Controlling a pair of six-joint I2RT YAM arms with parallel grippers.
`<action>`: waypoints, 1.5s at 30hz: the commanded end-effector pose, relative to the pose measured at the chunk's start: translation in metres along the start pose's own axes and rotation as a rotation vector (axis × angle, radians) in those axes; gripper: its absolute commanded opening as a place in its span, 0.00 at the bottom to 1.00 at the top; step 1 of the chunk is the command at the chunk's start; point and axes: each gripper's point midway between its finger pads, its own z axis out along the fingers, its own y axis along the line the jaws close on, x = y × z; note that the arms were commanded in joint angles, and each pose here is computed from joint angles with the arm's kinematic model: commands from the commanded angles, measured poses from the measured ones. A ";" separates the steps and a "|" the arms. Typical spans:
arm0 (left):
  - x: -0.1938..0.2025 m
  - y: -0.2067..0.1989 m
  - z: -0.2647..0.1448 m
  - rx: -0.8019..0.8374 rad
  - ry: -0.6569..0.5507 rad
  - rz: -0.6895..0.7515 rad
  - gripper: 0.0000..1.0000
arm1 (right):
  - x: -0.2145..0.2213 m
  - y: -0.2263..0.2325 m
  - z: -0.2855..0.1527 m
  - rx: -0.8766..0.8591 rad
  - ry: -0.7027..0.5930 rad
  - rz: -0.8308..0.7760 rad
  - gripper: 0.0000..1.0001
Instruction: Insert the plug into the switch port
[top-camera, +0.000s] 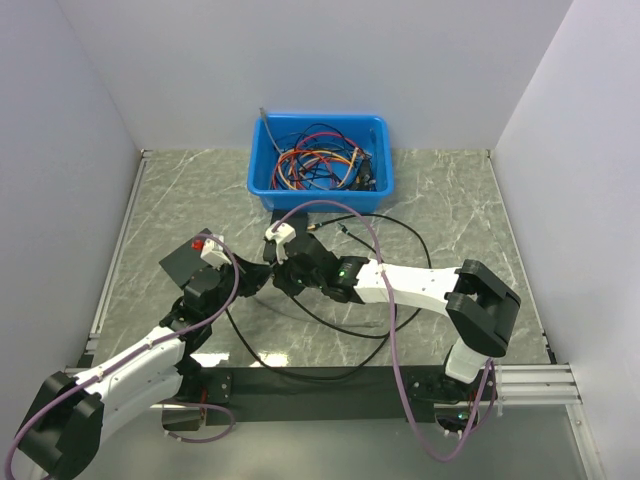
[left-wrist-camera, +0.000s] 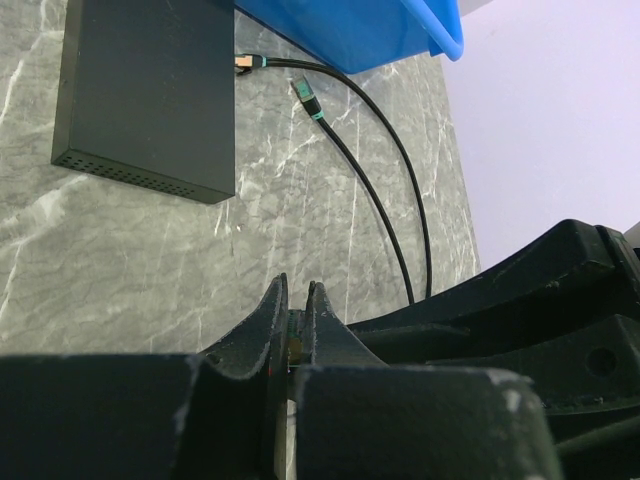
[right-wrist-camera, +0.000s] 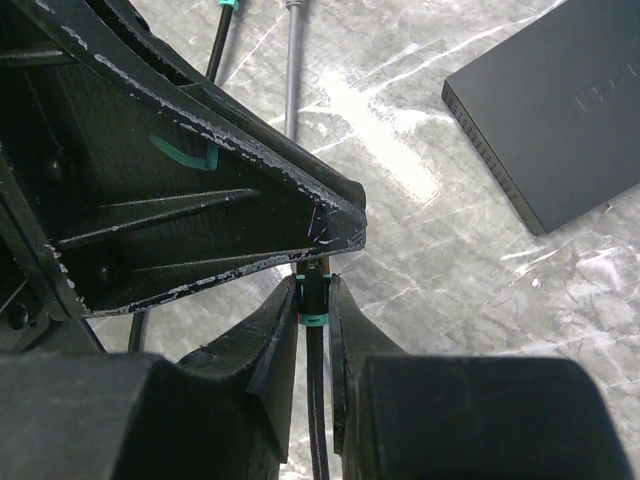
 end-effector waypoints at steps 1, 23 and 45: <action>-0.008 -0.011 0.001 0.035 -0.024 0.016 0.01 | -0.024 0.006 -0.008 -0.011 -0.081 0.003 0.03; -0.075 0.040 0.048 -0.193 -0.063 0.094 0.83 | 0.004 -0.151 -0.004 0.335 -0.022 0.357 0.00; -0.073 0.105 0.156 -0.245 0.096 0.079 0.71 | 0.018 -0.178 0.067 0.393 0.004 0.507 0.00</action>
